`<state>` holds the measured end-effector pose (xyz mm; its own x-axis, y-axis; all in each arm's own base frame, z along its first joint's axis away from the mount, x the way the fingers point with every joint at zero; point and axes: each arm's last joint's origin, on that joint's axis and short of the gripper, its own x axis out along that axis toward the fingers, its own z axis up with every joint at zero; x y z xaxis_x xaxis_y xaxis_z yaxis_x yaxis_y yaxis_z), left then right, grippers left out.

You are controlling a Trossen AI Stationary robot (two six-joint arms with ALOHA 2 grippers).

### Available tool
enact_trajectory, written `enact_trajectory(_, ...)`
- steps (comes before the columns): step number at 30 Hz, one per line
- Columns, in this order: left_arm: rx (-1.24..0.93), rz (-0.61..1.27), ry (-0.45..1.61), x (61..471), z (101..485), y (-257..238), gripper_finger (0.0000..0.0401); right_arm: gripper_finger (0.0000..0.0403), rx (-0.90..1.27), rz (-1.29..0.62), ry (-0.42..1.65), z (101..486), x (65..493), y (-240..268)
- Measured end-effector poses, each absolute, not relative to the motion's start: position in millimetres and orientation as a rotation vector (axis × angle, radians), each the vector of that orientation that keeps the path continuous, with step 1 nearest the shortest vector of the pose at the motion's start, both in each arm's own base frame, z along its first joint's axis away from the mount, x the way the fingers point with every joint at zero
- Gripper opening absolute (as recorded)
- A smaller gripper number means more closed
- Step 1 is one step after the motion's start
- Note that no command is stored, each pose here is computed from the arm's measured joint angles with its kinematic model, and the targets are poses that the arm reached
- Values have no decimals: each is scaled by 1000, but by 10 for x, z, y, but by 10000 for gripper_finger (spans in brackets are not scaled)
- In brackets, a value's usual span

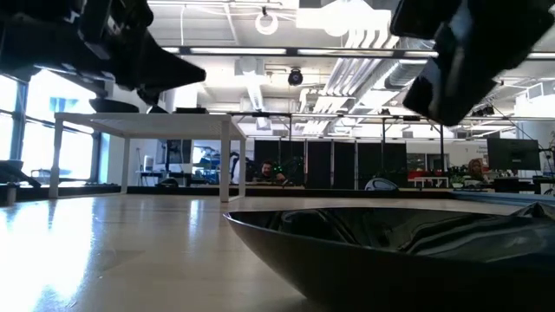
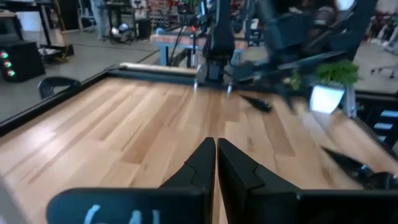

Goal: Pick & Place Mini shaped plates
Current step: Stack the bottom black drop shaped plate on top of the stacked black drop shaped plates on the shelf

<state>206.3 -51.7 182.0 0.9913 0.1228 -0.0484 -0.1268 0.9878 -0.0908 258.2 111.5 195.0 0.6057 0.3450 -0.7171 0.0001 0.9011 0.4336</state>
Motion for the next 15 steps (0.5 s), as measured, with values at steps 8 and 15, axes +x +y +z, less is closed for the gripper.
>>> enact_trajectory(8, -94, 109, 66, 2045, 1772, -517, 16, 100, 503, 432, 1162, 1552, 2947, 1368)
enact_trajectory(15, -101, 110, 67, 2045, 1770, -517, 16, 95, 483, 439, 1238, 1374, 3063, 1425)
